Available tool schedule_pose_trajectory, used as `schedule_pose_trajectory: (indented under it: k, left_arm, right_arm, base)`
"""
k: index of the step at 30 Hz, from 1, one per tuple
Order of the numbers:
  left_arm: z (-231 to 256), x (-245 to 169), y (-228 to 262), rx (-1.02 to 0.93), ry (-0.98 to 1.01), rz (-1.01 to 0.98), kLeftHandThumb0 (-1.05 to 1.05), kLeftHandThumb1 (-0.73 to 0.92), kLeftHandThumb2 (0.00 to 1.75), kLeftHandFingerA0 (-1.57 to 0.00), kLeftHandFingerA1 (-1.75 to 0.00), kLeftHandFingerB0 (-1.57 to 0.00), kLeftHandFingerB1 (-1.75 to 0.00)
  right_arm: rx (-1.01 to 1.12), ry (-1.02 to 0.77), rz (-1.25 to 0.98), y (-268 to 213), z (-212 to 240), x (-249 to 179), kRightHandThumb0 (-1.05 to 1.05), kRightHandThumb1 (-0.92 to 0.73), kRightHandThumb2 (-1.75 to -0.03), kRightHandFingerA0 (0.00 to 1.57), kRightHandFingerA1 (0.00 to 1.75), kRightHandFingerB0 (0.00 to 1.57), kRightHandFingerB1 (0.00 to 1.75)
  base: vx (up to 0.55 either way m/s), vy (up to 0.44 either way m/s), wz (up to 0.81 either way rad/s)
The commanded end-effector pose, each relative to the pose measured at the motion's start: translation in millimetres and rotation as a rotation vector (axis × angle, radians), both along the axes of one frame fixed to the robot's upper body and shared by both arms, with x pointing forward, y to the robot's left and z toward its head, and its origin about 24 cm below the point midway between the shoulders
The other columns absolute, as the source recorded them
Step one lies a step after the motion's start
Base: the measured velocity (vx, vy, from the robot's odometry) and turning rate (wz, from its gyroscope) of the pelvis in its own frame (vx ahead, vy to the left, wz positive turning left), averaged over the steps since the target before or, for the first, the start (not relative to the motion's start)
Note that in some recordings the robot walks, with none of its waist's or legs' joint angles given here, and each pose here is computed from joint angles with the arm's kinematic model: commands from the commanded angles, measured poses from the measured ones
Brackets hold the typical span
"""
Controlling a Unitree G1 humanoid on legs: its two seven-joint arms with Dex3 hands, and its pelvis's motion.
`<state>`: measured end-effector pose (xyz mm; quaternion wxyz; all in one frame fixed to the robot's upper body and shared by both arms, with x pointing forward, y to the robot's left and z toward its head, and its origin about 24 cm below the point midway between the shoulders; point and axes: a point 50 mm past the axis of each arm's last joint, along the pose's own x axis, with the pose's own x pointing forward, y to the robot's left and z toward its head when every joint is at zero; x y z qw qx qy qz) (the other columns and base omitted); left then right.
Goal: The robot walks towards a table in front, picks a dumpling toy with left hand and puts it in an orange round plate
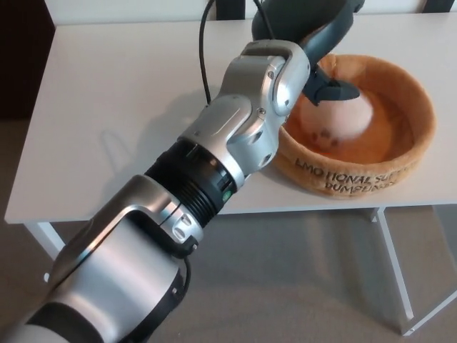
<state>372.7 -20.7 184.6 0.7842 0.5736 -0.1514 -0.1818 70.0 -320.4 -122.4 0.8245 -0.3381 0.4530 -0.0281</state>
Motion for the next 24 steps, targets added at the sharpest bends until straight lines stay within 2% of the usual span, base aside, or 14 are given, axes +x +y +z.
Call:
schedule_pose_trajectory:
  k: [1, 2, 3, 7, 18, 19, 20, 21, 24]
  left_arm:
    - [-4, 4, 6, 0.129, 0.183, 0.039, -0.95, 0.52, 0.97, 0.00, 0.00, -0.01, -0.04]
    - [-5, 4, 7, 0.138, 0.189, 0.036, -0.95, 0.52, 0.97, 0.00, 0.00, -0.01, -0.04]
    - [-6, 4, 9, 0.151, 0.198, 0.036, -0.98, 0.52, 0.99, 0.00, 0.00, -0.01, -0.04]
    - [-9, 5, 14, 0.166, 0.222, 0.044, -1.01, 0.55, 1.02, 0.00, 0.00, -0.01, -0.05]
    - [-8, 5, 21, 0.170, 0.234, 0.052, -1.05, 0.58, 1.04, 0.00, 0.00, -0.02, -0.06]
    - [1, 3, 27, 0.138, 0.190, 0.044, -1.04, 0.78, 0.64, 0.00, -0.18, 0.00, -0.21]
    - [8, 1, 32, 0.116, 0.156, 0.038, -1.04, 0.78, 0.64, 0.00, -0.18, 0.00, -0.21]
    - [26, -9, 43, 0.053, 0.083, 0.013, -0.91, 0.56, 1.03, 0.00, -0.14, 0.00, -0.17]
    - [31, -13, 46, 0.037, 0.066, 0.003, -0.91, 0.56, 1.03, 0.00, -0.14, 0.00, -0.17]
  right_arm:
    - [-0.002, -0.013, -0.002, -3, 2, 2, -0.53, -0.57, -0.87, 0.59, 0.57, 0.37, 0.48]
    - [-0.003, -0.010, -0.001, -2, 2, 2, -0.53, -0.57, -0.87, 0.59, 0.57, 0.37, 0.48]
    - [-0.004, -0.009, 0.003, -2, 2, 2, -0.47, -0.70, -0.62, 0.68, 0.44, 0.44, 0.34]
    - [-0.005, -0.009, 0.003, -2, 2, 2, -0.48, -0.69, -0.62, 0.72, 0.45, 0.44, 0.34]
    - [0.006, -0.011, -0.004, 0, 1, 3, -0.47, -0.69, -0.62, 0.68, 0.44, 0.44, 0.34]
    - [0.006, -0.013, -0.004, 1, 1, 2, -0.48, -0.69, -0.62, 0.66, 0.44, 0.45, 0.35]
    - [0.006, -0.015, -0.004, 1, 0, 2, -0.48, -0.69, -0.62, 0.66, 0.44, 0.45, 0.35]
    - [0.002, -0.016, 0.002, 1, 0, 2, -0.48, -0.68, -0.62, 0.68, 0.45, 0.45, 0.34]
    - [0.000, -0.016, 0.005, 1, 1, 2, -0.48, -0.68, -0.62, 0.68, 0.45, 0.45, 0.34]
  base:
    - [0.00, 0.000, 0.00]
    - [0.00, 0.000, 0.00]
    - [0.00, 0.000, 0.00]
    - [0.00, 0.000, 0.00]
    - [0.00, 0.000, 0.00]
    - [0.00, 0.000, 0.00]
    - [0.00, 0.000, 0.00]
    - [0.00, 0.000, 0.00]
    - [0.00, 0.000, 0.00]
